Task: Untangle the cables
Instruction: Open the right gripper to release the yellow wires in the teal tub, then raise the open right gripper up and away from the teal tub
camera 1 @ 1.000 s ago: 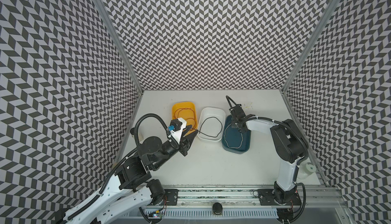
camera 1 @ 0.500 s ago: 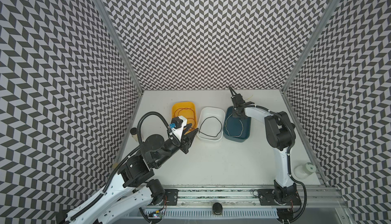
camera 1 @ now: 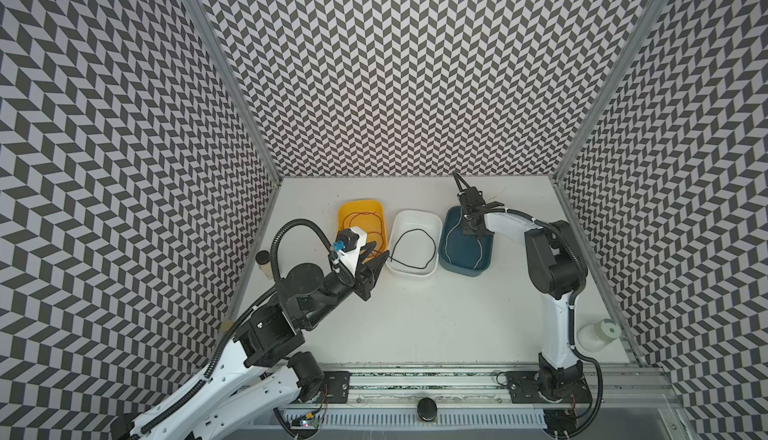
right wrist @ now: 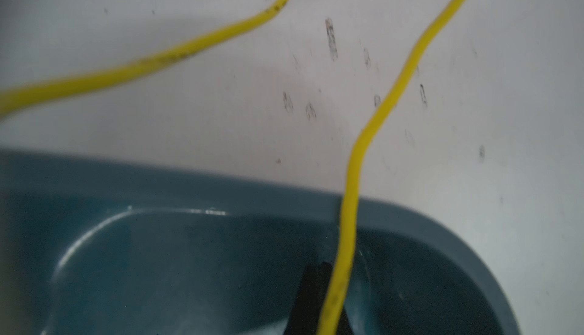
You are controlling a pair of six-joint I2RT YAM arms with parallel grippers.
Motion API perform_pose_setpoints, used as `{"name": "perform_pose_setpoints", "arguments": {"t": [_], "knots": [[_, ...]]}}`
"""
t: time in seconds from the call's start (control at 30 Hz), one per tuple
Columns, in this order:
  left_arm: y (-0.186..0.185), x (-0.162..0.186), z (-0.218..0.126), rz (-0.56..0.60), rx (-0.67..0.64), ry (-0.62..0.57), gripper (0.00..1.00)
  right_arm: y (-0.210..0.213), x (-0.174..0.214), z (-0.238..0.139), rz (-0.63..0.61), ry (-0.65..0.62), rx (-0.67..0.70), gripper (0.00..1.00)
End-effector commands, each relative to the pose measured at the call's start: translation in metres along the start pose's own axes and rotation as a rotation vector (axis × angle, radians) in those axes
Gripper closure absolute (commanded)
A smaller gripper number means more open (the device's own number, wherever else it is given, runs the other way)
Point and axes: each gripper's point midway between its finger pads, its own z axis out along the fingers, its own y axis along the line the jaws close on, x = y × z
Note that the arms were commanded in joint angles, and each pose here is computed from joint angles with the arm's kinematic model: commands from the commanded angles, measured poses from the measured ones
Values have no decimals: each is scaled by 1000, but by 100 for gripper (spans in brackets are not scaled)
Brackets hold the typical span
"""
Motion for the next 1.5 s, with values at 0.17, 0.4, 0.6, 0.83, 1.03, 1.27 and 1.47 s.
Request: {"name": "perform_pose_setpoints", "arguments": {"t": [0.17, 0.4, 0.6, 0.83, 1.03, 1.27, 1.47], "knots": [[1, -7, -3, -12, -1, -33, 60, 1, -9, -23, -24, -82, 40, 80], [1, -6, -2, -9, -2, -28, 60, 5, -7, -29, -15, -60, 2, 66], [1, -6, -3, -10, -1, -30, 60, 3, -16, -49, -10, -75, -22, 53], [2, -7, -4, -8, -3, -31, 59, -11, -20, -62, 4, -99, 19, 36], [1, -8, -6, -9, 0, -36, 60, -11, -22, -75, 23, -104, -13, 23], [1, -9, -6, -9, 3, -38, 59, -17, -32, -90, 34, -138, -13, 17], [1, -10, -8, -9, 0, -44, 59, -32, -48, -112, 63, -196, 11, 16]]}}
